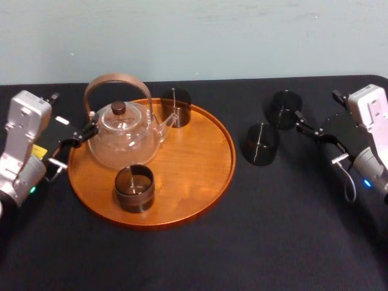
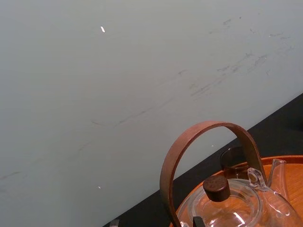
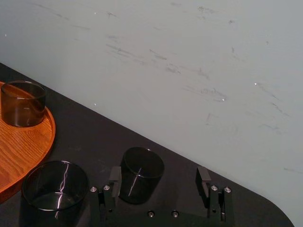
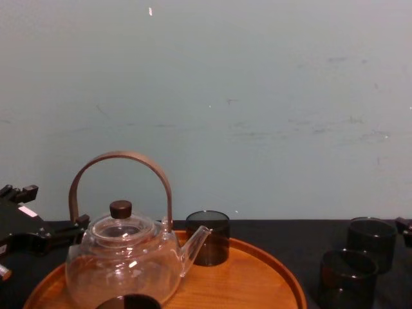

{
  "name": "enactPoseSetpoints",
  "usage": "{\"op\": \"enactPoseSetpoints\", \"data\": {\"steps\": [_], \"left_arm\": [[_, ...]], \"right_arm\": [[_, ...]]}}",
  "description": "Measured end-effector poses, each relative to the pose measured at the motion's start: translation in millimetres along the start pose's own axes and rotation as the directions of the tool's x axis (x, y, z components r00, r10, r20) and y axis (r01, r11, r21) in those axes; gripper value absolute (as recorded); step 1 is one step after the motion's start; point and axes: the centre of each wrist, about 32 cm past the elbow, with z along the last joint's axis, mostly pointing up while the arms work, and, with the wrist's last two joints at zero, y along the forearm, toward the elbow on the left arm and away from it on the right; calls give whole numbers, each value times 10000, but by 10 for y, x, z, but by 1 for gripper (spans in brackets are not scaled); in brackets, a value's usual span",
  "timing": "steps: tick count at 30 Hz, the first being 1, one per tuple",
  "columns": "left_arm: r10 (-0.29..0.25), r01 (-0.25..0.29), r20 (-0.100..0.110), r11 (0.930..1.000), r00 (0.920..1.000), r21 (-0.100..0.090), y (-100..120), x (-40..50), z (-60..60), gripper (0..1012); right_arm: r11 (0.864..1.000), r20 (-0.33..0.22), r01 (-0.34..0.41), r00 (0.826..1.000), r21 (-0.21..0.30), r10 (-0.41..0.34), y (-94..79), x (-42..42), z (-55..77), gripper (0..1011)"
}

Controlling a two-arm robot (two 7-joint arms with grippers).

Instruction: Pick up the glass from the table and place it on the tray.

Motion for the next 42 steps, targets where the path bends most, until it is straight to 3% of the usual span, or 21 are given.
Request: {"op": "enactPoseSetpoints", "data": {"steps": [42], "left_arm": [[1,-1,0,10000,10000,0,0,0,0,1010]], "right_arm": [[10000,0,0,10000,-1,0,0,0,0,1002]]}}
